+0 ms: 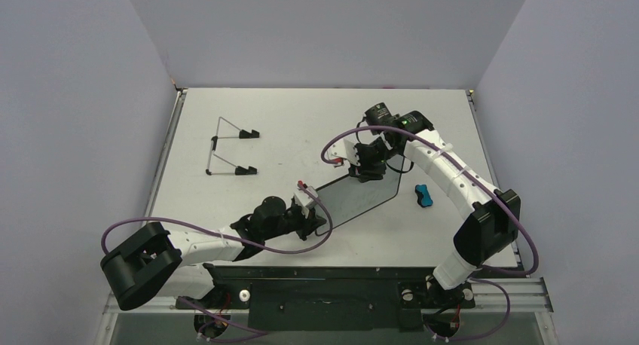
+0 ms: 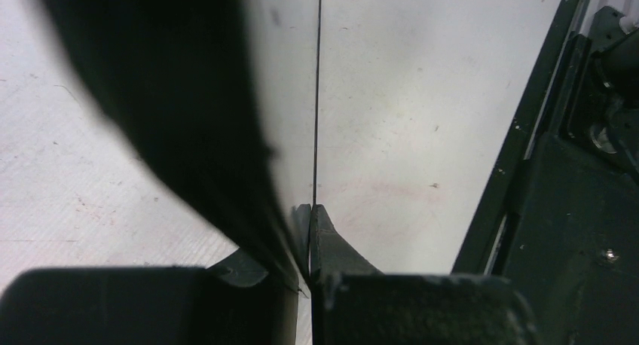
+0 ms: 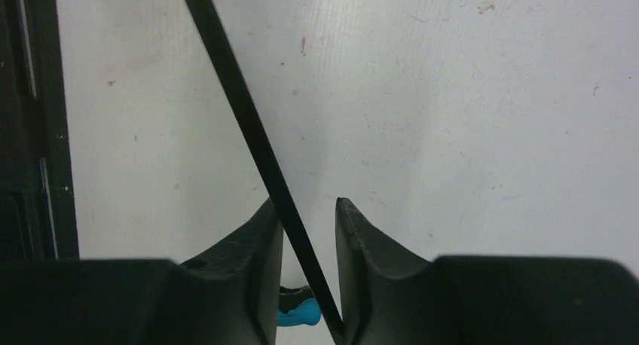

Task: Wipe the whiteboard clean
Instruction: Erase the whiteboard at the center of the board.

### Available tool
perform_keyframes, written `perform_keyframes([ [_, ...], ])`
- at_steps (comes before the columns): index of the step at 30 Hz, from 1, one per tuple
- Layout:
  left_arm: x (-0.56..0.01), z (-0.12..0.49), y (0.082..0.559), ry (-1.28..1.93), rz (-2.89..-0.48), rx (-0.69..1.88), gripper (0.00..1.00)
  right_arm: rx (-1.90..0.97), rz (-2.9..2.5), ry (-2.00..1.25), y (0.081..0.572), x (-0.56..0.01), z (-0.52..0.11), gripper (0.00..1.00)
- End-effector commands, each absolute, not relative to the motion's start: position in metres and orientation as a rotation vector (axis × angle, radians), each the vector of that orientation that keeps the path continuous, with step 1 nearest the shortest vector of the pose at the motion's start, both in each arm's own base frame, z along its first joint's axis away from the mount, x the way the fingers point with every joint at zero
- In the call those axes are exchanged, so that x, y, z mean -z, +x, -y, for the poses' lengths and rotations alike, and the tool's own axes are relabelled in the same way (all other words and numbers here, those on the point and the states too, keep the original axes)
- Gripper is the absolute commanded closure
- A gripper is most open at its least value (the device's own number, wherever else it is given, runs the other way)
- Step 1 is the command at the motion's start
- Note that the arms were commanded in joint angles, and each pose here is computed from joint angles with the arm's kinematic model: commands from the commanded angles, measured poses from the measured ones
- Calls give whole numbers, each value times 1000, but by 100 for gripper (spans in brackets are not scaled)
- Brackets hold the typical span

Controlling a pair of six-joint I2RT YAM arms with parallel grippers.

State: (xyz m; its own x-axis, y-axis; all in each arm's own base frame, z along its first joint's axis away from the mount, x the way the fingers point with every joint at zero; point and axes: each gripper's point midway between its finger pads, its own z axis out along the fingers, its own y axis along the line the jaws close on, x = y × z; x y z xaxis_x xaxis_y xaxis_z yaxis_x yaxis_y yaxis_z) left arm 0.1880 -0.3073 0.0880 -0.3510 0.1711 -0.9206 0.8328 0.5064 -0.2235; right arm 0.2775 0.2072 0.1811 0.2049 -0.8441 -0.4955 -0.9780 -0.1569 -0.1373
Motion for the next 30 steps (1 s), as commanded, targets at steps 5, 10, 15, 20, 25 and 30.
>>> perform_keyframes([
  [5,-137,318,193,753,-1627,1008,86,-396,-1688,-2102,272,-185,-201,100],
  [10,-162,303,185,734,-1434,1064,75,-425,-1691,-2113,267,-183,-201,100],
  [15,-184,298,187,766,-1295,1055,67,-463,-1689,-2126,263,-181,-203,100],
  [20,-209,308,181,812,-1176,1116,61,-476,-1697,-2129,262,-179,-203,100],
  [25,-212,322,182,878,-1162,1150,61,-485,-1696,-2132,261,-179,-204,100],
  [30,-199,329,187,896,-1180,1180,68,-504,-1688,-2133,259,-180,-206,100],
])
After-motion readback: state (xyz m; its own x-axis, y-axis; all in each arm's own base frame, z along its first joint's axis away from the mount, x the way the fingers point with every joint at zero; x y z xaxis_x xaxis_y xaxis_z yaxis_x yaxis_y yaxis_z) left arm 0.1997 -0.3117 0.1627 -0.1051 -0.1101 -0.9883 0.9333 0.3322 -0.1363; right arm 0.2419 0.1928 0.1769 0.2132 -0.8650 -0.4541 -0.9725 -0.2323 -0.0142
